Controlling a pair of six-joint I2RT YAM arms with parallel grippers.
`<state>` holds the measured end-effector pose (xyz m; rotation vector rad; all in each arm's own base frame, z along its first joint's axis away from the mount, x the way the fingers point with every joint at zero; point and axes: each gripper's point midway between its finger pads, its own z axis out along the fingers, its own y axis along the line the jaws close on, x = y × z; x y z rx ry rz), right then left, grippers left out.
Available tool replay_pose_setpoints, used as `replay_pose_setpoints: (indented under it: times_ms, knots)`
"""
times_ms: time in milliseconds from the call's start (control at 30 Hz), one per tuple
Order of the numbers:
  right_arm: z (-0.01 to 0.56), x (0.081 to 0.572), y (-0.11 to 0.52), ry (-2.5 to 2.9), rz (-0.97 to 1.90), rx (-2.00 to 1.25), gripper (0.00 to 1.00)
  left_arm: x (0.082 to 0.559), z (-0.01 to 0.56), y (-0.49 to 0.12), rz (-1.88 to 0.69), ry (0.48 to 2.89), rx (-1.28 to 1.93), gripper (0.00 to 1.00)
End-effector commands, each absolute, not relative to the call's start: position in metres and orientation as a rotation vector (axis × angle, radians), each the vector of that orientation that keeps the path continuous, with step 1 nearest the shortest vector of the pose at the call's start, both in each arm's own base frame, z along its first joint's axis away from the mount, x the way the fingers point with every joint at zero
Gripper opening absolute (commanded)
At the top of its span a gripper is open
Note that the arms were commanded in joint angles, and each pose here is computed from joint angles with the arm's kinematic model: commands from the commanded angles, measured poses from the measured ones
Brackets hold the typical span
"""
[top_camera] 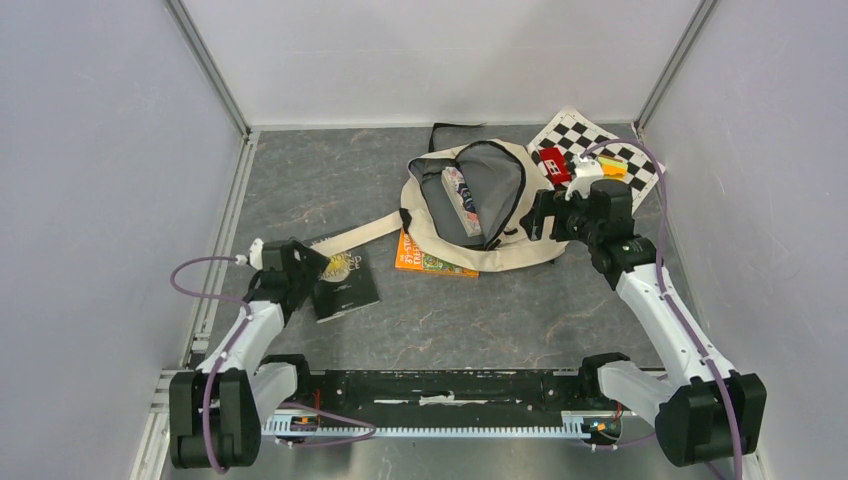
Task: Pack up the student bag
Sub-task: Move the book to the center of the board, then pick up the book from the center of the board.
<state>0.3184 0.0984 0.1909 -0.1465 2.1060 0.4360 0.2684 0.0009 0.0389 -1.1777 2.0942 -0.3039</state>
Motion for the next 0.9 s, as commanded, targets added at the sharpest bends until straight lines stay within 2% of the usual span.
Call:
replay_pose_setpoints:
  times_ms: [0,133,367,633,733,867]
  knots:
    - [0.194,0.319,0.113,2.059,0.464,-0.165,0.98,0.248,0.025,-0.033,-0.371,2.165,-1.183,1.0]
    - [0.195,0.311,0.143,2.047,0.531,-0.214,0.98,0.237,0.02,-0.052,-0.378,2.239,-1.1,1.0]
    - [0.215,0.286,0.202,1.985,0.627,-0.308,0.98,0.23,0.033,-0.04,-0.299,2.225,-1.06,1.0]
    - [0.202,0.261,0.271,2.008,0.694,-0.477,0.98,0.223,0.026,-0.045,-0.302,2.298,-1.05,1.0]
    - [0.191,0.25,0.314,2.026,0.761,-0.641,0.86,0.222,0.029,-0.05,-0.304,2.366,-0.974,1.0]
    - [0.164,0.247,0.356,2.098,0.823,-0.797,0.84,0.225,0.034,-0.049,-0.277,2.401,-0.87,1.0]
